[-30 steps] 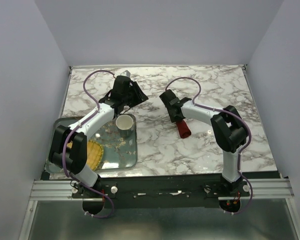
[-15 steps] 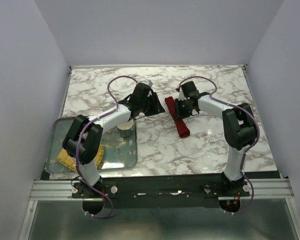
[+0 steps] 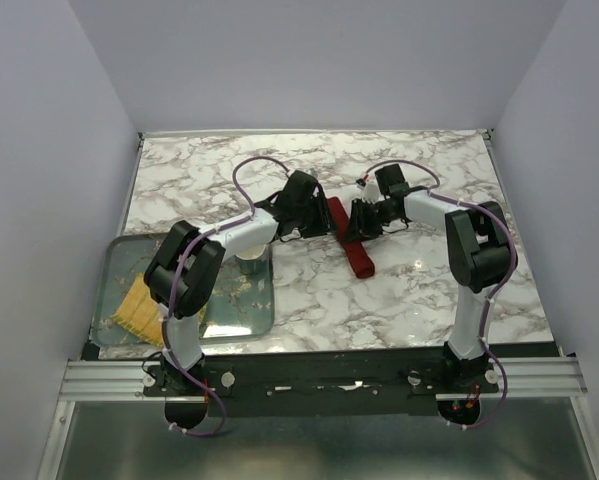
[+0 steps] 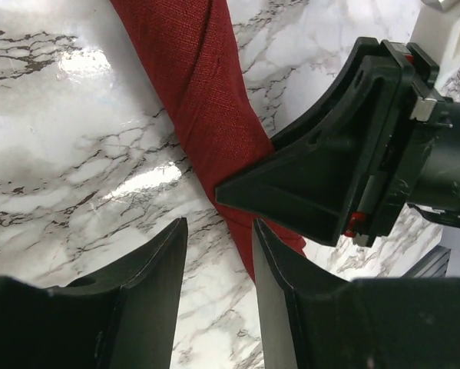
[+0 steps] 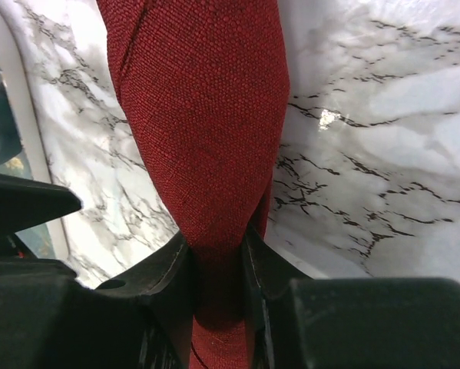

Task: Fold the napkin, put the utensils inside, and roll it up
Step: Roll the napkin with the utensil

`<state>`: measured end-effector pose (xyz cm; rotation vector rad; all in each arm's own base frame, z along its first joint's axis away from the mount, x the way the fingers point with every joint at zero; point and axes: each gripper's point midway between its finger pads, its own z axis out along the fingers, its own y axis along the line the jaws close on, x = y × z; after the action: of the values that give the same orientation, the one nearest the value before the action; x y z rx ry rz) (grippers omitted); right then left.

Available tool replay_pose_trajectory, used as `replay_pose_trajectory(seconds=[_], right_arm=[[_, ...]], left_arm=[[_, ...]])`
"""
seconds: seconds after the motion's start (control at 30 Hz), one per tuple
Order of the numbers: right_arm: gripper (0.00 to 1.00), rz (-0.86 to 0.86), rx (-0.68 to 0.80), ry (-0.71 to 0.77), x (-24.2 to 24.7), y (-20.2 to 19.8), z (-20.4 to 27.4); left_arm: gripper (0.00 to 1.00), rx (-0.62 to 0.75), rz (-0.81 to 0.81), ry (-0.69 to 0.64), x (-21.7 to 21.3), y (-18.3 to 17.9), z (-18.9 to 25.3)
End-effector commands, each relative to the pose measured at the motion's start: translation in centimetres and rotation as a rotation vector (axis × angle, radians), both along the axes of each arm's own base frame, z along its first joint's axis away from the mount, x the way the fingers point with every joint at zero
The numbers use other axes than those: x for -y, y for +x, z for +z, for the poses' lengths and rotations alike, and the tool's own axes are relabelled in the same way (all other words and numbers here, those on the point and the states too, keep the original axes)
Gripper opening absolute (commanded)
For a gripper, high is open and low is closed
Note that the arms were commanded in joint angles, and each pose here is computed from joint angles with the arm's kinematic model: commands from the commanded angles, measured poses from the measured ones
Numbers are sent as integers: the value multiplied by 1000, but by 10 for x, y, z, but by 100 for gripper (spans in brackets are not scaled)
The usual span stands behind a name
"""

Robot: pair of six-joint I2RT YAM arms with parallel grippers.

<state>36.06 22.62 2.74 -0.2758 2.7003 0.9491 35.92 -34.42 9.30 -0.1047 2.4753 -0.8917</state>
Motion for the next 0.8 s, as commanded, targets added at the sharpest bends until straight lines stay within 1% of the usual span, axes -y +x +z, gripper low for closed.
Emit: replay_pose_trajectory(seconds=[0.0,0.27,0.43,0.63,0.77], right_arm=[[35,-7,-91,32,-3,-15,-16],[36,-55,-116,67,-3,-15,-17],[36,-66,-127,94,-5,-18,-19],[36,-83,-137,119,-7,-22,-20],[36,-97,-136,143,-10,-21,-20]], left_arm=[[49,-41,45,-4,5,3,-14],[56,-80,111,5,7,13,-32],[57,-76,120,-7,14,19,-31],[59,-59,143,-18,16,18,-29],[60,-87,164,-4,16,18,-38]])
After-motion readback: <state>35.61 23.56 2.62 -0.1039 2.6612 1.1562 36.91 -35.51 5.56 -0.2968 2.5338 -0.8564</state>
